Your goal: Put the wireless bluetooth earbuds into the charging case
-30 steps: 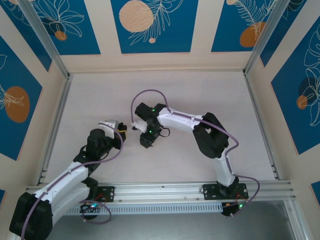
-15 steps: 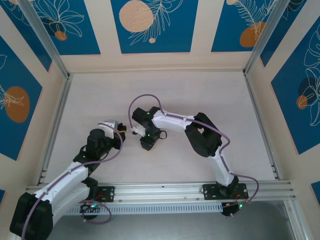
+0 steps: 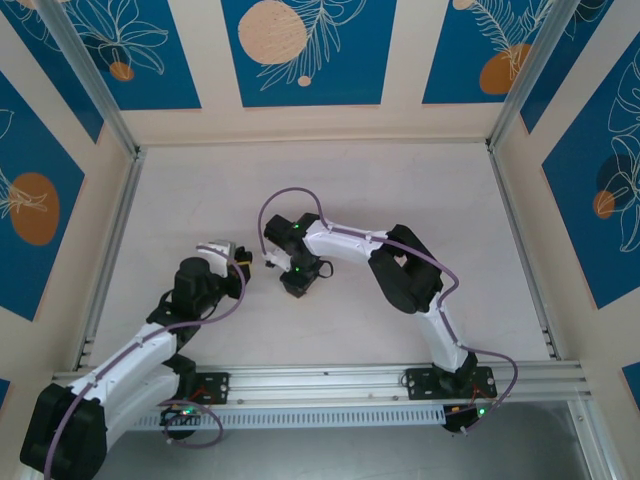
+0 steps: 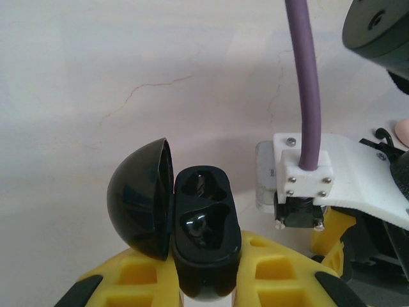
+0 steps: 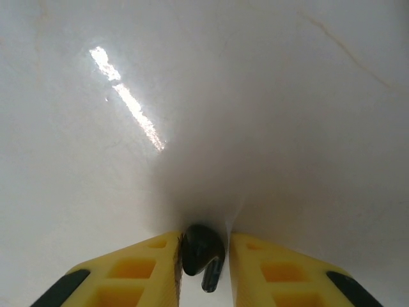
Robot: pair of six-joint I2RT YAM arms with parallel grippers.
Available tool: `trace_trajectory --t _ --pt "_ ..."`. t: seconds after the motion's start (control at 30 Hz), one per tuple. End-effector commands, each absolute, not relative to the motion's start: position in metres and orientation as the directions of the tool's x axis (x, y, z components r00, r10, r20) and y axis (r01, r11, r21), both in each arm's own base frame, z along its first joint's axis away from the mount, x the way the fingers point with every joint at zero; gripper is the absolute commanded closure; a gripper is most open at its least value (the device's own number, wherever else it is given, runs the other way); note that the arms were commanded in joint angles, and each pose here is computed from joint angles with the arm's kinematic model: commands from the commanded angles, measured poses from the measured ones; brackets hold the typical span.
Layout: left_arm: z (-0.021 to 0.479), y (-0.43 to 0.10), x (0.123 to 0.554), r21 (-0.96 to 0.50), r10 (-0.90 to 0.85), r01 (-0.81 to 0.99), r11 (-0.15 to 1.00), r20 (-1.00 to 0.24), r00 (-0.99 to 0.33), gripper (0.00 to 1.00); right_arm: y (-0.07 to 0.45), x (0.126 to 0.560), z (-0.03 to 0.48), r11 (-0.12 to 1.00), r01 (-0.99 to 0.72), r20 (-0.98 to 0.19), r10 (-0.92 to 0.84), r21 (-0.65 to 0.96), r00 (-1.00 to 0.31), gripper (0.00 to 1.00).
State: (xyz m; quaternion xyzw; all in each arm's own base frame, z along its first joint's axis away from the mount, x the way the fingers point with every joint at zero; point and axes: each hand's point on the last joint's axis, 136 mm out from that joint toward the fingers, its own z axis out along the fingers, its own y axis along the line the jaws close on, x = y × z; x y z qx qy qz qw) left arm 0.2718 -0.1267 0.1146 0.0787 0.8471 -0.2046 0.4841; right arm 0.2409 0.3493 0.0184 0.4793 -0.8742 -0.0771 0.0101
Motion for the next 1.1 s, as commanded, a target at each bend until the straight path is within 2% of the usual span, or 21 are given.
trace_trajectory --t 0.0,0.3,0.57,0.77,0.83,0.93,1.07 --pt "0.119 -0.127 0.275 -0.265 -0.055 0.341 0.902 -0.854 -0.517 0.85 0.347 0.244 0.016 0.574 -0.806 -0.06 -0.808 0.144 -0.586 0.75" --pt "0.12 -0.142 0.277 -0.275 -0.02 0.412 0.868 -0.851 -0.525 0.86 0.307 0.244 0.023 0.722 -0.676 -0.032 -0.68 0.144 -0.733 0.77" --pt "0.121 -0.153 0.28 -0.297 -0.012 0.452 0.841 -0.846 -0.533 0.86 0.253 0.226 0.018 0.873 -0.474 0.067 -0.483 0.119 -0.873 0.78" --pt "0.119 -0.159 0.281 -0.3 0.006 0.48 0.824 -0.843 -0.537 0.86 0.231 0.214 0.017 0.923 -0.371 0.128 -0.382 0.102 -0.915 0.77" --pt "0.119 -0.16 0.282 -0.299 0.01 0.483 0.823 -0.842 -0.539 0.86 0.231 0.214 0.021 0.927 -0.361 0.13 -0.372 0.103 -0.919 0.74" --pt "0.118 -0.161 0.282 -0.298 0.016 0.488 0.821 -0.841 -0.541 0.86 0.239 0.217 0.034 0.927 -0.348 0.125 -0.365 0.142 -0.923 0.63" --pt "0.119 -0.161 0.282 -0.297 0.019 0.488 0.821 -0.84 -0.543 0.86 0.24 0.225 0.058 0.936 -0.317 0.118 -0.336 0.154 -0.934 0.6"
